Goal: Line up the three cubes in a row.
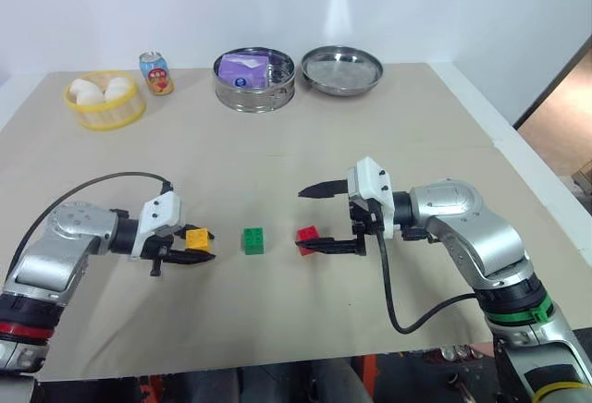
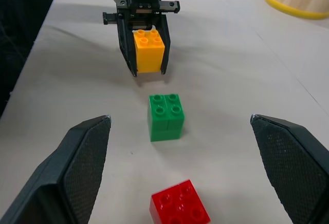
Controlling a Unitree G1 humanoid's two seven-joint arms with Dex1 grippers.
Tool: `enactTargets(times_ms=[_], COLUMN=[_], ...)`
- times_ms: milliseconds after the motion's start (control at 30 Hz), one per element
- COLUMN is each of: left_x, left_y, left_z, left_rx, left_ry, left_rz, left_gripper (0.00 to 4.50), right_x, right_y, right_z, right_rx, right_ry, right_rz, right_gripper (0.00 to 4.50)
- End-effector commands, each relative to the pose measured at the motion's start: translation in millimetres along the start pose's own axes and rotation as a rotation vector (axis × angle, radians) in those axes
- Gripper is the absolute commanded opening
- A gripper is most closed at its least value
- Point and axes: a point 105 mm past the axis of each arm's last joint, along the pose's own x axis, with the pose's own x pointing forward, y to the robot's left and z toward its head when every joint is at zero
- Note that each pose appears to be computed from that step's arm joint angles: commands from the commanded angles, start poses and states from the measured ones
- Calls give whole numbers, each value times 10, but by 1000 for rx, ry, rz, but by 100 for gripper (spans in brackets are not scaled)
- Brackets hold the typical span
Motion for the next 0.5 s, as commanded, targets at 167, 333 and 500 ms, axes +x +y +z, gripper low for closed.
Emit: enactTargets(times_ms=[167,333,500], left_x=[5,5,13], left_y=[58,70,116], left_z=[-23,-39,-59], left_rx=[41,60,92], left_ry=[30,45,52], left_rz=[-53,-65,-54], left_gripper=[139,139,139], right_x=[-137,-153,-160], right_y=[21,42,59], right_z=[85,33,22], right_rx=[-44,-40,-36], right_ry=[-7,0,-1], right_rz=[-52,-56,-51], right_gripper=[450,450,450])
